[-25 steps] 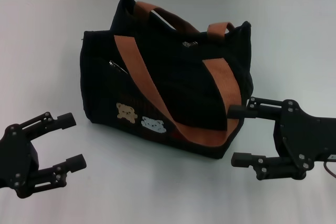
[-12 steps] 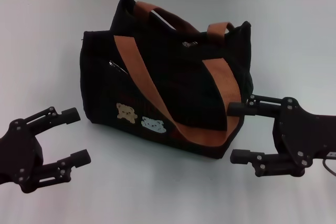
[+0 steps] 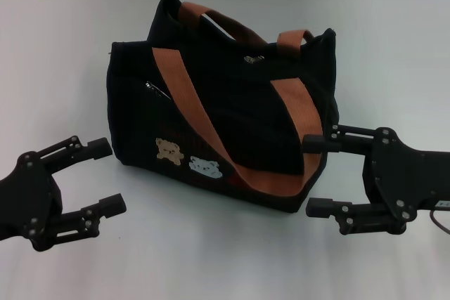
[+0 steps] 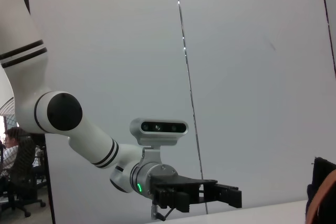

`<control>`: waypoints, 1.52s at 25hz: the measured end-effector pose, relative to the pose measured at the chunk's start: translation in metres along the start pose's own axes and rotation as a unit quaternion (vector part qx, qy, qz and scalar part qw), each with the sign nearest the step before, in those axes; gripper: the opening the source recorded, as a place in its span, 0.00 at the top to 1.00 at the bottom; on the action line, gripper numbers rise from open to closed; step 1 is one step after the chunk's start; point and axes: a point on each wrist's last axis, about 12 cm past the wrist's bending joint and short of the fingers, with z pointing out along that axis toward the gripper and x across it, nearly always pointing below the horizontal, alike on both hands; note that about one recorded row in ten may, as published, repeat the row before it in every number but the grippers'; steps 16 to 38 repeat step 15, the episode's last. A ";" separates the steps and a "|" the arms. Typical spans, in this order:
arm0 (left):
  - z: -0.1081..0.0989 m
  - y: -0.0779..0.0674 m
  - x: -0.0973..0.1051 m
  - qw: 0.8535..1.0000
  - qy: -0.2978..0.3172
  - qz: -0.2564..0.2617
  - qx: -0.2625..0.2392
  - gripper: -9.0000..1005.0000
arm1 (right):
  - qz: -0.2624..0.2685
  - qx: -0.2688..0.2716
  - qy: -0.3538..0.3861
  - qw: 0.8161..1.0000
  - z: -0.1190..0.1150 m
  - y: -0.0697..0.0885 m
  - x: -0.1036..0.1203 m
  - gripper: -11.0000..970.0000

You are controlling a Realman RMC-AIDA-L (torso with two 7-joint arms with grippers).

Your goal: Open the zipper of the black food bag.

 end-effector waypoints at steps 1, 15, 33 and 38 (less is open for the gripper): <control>0.001 0.001 -0.001 1.000 0.000 0.001 0.002 0.17 | 0.000 0.000 0.000 1.000 0.000 0.000 0.000 0.20; 0.008 0.003 -0.002 1.000 -0.005 0.001 0.009 0.17 | -0.006 -0.003 0.000 1.000 0.002 -0.002 -0.002 0.20; 0.008 0.003 -0.002 1.000 -0.005 0.001 0.009 0.17 | -0.006 -0.003 0.000 1.000 0.002 -0.002 -0.002 0.20; 0.008 0.003 -0.002 1.000 -0.005 0.001 0.009 0.17 | -0.006 -0.003 0.000 1.000 0.002 -0.002 -0.002 0.20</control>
